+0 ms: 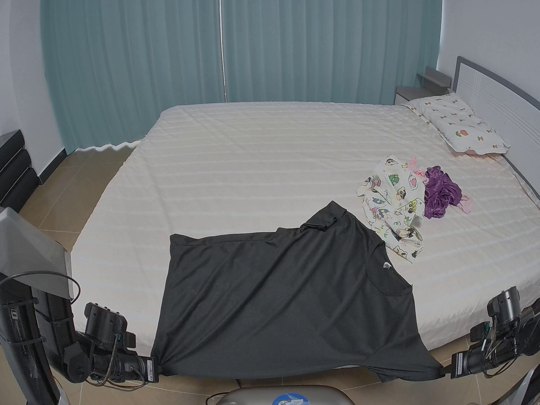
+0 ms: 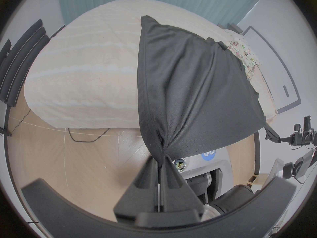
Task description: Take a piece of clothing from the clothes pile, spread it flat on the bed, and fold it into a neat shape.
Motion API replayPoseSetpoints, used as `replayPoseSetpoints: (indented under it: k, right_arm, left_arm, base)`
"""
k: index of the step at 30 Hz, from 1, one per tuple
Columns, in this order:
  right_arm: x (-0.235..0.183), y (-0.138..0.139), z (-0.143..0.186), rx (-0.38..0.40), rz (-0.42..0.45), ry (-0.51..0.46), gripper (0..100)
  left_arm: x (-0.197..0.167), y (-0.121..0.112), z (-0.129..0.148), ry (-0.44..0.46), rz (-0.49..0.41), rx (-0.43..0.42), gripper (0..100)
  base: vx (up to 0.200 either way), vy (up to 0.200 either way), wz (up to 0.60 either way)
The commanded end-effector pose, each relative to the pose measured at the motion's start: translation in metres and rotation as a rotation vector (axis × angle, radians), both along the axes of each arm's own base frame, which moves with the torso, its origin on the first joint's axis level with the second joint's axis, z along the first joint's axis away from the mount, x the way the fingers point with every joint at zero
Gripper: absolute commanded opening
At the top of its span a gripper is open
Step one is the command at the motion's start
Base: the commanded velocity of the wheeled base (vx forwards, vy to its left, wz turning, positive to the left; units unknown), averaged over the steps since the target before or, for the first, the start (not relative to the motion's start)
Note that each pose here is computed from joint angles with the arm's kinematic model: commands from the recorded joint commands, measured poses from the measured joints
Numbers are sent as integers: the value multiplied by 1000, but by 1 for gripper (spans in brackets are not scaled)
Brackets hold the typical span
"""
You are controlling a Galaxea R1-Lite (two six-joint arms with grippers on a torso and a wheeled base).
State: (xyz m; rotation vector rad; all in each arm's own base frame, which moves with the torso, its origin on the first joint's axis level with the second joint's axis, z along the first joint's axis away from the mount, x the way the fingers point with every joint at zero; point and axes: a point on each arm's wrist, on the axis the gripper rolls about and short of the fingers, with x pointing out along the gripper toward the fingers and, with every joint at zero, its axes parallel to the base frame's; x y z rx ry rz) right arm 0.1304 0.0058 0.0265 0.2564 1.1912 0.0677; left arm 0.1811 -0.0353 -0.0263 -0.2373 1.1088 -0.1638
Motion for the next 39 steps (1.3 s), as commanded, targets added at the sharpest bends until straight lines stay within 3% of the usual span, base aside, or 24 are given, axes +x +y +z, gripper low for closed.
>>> replayPoseSetpoints:
  k: [1, 5, 11, 15, 27, 39]
  right_arm:
    - [15, 1, 20, 26, 6, -149, 0]
    - [29, 1, 30, 47, -24, -207, 0]
    - [64, 4, 52, 100, -56, -320, 0]
    - [78, 5, 65, 120, -72, -379, 0]
    - [103, 6, 92, 142, -83, -496, 0]
    - [125, 12, 93, 144, -68, -505, 0]
  left_arm:
    - [23, -5, 16, -96, 103, -85, 0]
    - [35, -6, 26, -79, 139, -105, 0]
    - [71, -12, 94, -12, 271, -195, 0]
    - [84, -13, 112, 54, 327, -205, 0]
    - [93, -12, 113, 82, 425, -247, 0]
    - [113, -8, 94, 125, 479, -246, 0]
  base:
    - [0, 0, 0]
    - [0, 0, 0]
    - [0, 0, 0]
    - [0, 0, 0]
    - [0, 0, 0]
    - [0, 0, 0]
